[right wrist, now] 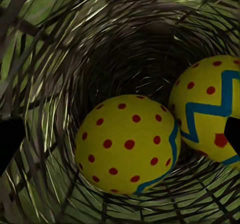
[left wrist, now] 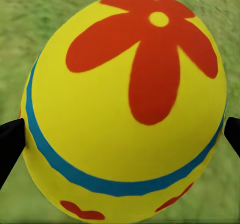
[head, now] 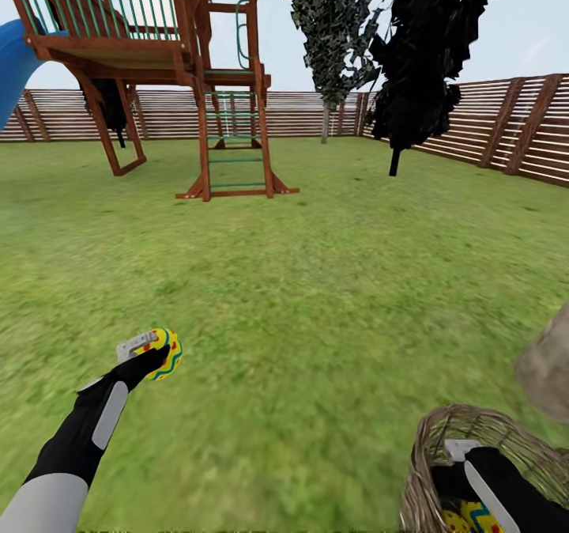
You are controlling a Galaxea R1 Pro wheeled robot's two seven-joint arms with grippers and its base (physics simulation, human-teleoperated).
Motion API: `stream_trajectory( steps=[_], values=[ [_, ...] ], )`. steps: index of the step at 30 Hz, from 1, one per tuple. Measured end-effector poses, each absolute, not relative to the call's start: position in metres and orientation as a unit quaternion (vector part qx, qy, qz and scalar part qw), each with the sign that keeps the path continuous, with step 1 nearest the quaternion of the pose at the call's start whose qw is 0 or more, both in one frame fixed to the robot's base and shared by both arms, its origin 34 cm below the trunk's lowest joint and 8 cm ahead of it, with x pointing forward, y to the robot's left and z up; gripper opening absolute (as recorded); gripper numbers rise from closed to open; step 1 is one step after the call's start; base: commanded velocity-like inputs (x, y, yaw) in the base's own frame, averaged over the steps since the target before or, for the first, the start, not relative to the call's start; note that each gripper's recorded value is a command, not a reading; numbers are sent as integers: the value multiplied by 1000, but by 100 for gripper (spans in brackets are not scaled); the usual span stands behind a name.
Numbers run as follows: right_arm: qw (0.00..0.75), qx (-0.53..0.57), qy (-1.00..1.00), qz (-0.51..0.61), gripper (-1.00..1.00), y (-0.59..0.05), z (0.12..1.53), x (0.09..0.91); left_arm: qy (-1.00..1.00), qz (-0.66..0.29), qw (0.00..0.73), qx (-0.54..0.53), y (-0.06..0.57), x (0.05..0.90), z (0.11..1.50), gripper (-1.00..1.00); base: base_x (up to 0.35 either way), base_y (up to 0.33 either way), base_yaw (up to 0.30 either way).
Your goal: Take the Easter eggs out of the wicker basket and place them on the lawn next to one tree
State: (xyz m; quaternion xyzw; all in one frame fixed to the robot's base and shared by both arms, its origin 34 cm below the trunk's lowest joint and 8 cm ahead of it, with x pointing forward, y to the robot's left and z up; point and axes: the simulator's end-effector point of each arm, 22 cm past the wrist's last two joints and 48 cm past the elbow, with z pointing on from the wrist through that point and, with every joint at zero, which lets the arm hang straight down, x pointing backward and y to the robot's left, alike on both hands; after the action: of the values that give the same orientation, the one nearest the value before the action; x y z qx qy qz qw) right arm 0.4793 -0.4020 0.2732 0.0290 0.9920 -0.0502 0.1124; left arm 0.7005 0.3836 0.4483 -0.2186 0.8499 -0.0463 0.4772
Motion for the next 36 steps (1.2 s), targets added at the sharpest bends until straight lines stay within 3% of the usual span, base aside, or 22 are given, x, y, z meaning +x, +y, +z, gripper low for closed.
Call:
stream_trajectory(
  steps=[36],
  values=[
    [40, 26, 998, -48, 100, -395, 212, 442, 884, -39, 410, -222, 371, 686, 351, -100, 0, 0, 0]
  ],
)
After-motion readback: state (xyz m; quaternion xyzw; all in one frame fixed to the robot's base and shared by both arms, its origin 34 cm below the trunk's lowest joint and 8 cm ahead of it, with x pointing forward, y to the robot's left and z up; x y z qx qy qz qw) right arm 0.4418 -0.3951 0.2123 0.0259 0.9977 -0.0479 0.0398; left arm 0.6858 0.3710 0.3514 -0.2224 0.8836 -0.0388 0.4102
